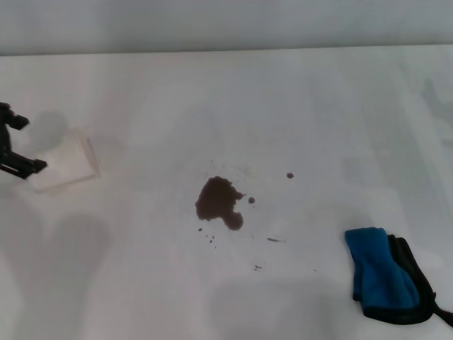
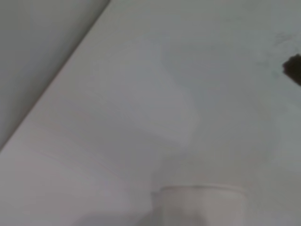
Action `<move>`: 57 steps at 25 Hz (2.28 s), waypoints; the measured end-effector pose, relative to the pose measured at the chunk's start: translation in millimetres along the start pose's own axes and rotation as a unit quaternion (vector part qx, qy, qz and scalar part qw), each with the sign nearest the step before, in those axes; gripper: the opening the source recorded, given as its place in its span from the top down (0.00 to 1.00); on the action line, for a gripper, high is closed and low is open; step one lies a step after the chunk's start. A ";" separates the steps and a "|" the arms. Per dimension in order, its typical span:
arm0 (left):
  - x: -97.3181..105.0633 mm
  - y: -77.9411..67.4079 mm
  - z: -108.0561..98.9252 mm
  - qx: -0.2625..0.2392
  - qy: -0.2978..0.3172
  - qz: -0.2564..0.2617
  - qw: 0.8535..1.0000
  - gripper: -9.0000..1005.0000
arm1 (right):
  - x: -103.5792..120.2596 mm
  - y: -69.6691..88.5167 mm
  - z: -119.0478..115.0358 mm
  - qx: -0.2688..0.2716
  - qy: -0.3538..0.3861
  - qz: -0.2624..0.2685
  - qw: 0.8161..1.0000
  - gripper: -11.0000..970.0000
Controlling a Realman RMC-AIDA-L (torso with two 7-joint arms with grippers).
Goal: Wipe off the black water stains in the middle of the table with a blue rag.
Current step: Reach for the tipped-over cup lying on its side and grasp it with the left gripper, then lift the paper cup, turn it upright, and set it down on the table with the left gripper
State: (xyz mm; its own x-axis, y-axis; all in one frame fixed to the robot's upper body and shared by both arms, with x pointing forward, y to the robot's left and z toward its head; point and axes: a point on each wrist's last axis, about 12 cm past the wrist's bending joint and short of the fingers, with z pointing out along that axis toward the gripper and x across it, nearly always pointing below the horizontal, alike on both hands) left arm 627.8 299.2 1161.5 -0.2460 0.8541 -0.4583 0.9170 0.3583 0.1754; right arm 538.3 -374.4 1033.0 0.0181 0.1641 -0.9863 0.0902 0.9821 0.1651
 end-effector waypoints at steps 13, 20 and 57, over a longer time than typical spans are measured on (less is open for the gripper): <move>3.8 -7.0 33.5 0.002 0.004 -0.001 1.000 0.13 | -3.8 -2.9 1.0 -0.001 -0.007 -0.005 1.000 0.10; 6.3 -8.7 51.2 -0.015 0.006 0.000 1.000 0.13 | -4.2 -3.1 2.4 0.000 -0.006 -0.005 1.000 0.10; -18.6 -61.1 104.7 -0.036 -0.325 -0.127 0.937 0.36 | -13.4 -10.8 4.5 -0.006 -0.017 -0.032 0.999 0.10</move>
State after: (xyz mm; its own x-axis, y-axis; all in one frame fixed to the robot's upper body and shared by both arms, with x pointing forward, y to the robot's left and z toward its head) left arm 609.3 222.0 1068.1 -0.1893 0.3369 -0.9223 0.8251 0.5638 0.0365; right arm 541.6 -387.5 1044.4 0.0469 0.0982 -0.9941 0.0804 0.9916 0.1017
